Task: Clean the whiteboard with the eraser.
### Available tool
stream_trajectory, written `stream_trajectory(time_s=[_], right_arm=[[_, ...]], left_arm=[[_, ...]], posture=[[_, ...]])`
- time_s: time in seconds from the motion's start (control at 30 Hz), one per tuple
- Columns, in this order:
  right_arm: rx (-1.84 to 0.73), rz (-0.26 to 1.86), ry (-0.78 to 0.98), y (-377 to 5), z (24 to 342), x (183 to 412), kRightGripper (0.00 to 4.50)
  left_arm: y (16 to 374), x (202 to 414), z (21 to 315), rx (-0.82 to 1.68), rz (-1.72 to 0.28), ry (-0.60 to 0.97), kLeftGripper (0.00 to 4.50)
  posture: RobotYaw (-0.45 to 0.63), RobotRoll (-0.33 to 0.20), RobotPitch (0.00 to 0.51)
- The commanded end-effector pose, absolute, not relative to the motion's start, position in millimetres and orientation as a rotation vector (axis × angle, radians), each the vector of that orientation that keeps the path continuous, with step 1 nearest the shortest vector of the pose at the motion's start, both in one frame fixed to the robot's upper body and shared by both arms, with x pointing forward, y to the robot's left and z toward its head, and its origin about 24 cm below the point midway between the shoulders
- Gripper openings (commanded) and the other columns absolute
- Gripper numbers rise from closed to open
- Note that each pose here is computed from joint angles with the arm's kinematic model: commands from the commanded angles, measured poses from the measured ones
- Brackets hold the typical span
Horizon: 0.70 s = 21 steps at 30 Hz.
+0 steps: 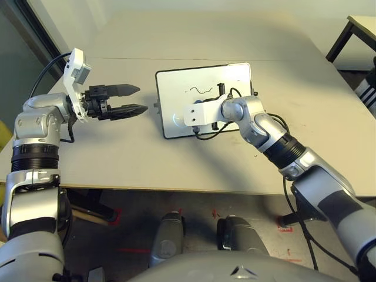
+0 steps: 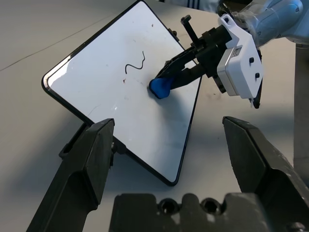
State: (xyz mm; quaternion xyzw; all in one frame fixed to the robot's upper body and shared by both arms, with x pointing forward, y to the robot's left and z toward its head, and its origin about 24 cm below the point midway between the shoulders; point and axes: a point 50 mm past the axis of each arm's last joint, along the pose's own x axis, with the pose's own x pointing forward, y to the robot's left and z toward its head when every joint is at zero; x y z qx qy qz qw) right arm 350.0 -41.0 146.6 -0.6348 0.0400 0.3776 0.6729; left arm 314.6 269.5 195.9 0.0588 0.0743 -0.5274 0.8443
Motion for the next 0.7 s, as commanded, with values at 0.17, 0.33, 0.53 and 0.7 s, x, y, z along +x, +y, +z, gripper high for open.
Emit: stream_trajectory(time_s=[0.17,0.33,0.53,0.7], right_arm=[[-1.449,0.817,0.197,-75,136,351,0.3],[-1.449,0.779,0.248,-99,134,350,0.3],[-1.356,0.769,0.21,-100,155,349,0.3],[-1.346,0.739,0.152,-101,178,351,0.3]], left_arm=[[271,313,196,0.124,-1.11,0.154,4.5],[269,315,196,0.124,-1.115,0.154,4.5],[268,316,196,0.124,-1.12,0.152,4.5],[268,317,197,0.128,-1.119,0.15,4.5]], posture=[[0.3,0.0,0.043],[0.3,0.0,0.043],[0.29,0.0,0.039],[0.29,0.0,0.037]])
